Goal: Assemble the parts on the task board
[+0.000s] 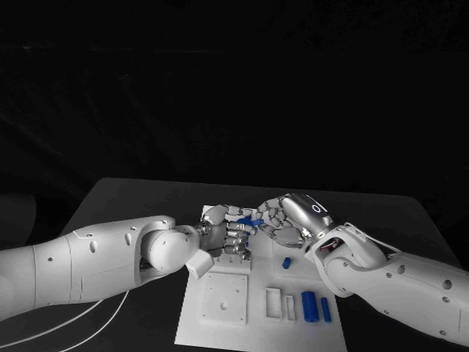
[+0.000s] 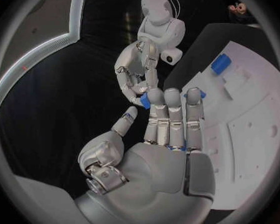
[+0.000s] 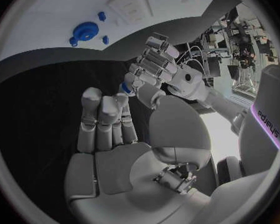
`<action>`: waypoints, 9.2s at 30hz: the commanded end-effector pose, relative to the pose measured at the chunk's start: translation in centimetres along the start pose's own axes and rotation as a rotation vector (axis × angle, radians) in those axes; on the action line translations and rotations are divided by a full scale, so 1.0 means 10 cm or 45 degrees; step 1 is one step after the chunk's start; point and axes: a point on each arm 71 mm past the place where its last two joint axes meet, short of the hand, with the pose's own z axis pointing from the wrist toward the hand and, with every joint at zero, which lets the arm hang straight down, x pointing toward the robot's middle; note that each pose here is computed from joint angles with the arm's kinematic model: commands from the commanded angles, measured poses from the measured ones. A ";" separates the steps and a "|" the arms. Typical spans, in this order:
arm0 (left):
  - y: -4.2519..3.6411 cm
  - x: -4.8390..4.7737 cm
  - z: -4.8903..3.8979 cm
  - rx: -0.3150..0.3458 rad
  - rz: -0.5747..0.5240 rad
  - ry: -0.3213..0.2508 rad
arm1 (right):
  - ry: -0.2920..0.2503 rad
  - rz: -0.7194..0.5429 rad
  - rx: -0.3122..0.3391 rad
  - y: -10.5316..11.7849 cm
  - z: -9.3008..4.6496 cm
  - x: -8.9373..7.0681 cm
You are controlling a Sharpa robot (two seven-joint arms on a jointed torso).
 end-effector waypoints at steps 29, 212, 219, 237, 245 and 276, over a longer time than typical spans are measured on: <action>-0.026 0.003 -0.005 0.036 0.004 -0.018 | 0.013 0.008 -0.016 0.03 0.03 0.05; -0.431 -0.457 -0.081 -0.250 1.083 -0.427 | 0.395 0.708 0.540 -1.09 -0.07 -0.33; -0.468 -0.447 0.029 -0.279 1.191 -0.503 | 0.348 0.695 0.616 -1.30 -0.10 -0.40; -0.401 -0.360 0.112 -0.292 1.419 -0.634 | 0.313 0.537 0.622 -1.38 -0.02 -0.50; -0.319 -0.256 0.216 -0.346 1.545 -0.590 | 0.261 0.524 0.673 -1.38 0.02 -0.50; 0.049 -0.129 0.422 -0.401 1.591 -0.501 | 0.244 0.618 0.683 -1.27 0.09 -0.44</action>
